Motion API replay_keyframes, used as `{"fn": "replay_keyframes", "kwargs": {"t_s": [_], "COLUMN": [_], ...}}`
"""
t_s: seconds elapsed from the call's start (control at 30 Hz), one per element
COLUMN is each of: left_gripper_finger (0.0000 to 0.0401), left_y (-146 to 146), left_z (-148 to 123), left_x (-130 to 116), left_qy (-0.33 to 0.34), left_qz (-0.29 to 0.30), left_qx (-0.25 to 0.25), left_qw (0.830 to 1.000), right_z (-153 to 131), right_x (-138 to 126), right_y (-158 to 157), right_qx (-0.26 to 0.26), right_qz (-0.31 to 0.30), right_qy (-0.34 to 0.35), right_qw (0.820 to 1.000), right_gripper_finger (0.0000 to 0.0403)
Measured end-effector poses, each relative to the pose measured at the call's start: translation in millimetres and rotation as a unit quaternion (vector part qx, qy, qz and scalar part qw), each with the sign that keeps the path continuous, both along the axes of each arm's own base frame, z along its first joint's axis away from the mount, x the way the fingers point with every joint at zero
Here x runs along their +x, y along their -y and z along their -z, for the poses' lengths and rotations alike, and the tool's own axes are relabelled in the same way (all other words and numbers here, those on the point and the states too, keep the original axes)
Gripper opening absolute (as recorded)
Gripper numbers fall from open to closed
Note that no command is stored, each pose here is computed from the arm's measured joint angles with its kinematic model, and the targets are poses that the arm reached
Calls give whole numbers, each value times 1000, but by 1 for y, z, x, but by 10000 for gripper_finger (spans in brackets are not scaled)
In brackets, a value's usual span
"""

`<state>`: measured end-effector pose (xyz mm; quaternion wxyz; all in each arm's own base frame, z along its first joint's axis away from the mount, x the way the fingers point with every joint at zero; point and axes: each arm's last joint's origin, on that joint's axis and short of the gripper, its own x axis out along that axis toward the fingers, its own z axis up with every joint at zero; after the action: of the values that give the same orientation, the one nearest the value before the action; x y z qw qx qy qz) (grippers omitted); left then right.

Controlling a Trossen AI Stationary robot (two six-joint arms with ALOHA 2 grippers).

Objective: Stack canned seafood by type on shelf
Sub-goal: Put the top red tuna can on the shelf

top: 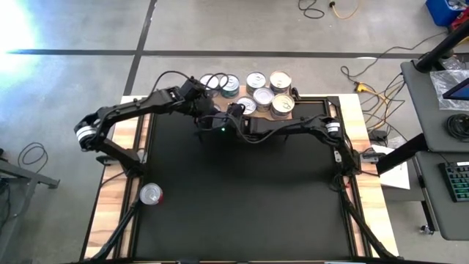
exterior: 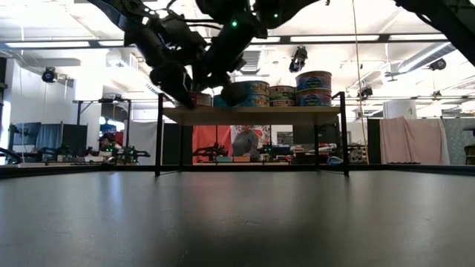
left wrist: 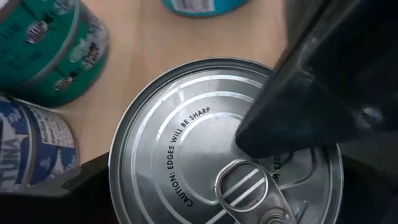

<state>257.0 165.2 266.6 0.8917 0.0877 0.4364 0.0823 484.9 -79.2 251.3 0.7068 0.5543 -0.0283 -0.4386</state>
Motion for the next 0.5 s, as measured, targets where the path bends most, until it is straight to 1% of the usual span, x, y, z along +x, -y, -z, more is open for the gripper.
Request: {"fn": "replay_keyframes", "kwargs": {"t_s": [0.07,0.17,0.27,0.4,0.5], "left_gripper_finger": [400,400,400,400,400], "left_y": [2,4,5,5,5], "left_z": [-1,-1,-1,-2,-2], "left_x": [-2,-4,-4,-3,-3], "left_qy": [-6,-8,-6,1,4], "left_qz": [12,34,44,51,49], "left_qx": [-3,-9,-8,-11,-17], "left_qw": [1000,999,999,999,999], "right_z": [1,1,0,1,1], "right_x": [0,-1,-1,-3,-3], "right_y": [0,-2,-1,-2,-2], "right_qx": [1,-32,-49,-78,-112], "right_qz": [-1,-47,-71,-103,-132], "right_qy": [-5,-55,-86,-134,-171], "right_qw": [1000,997,993,982,970], "right_gripper_finger": [9,9,9,9,9]}}
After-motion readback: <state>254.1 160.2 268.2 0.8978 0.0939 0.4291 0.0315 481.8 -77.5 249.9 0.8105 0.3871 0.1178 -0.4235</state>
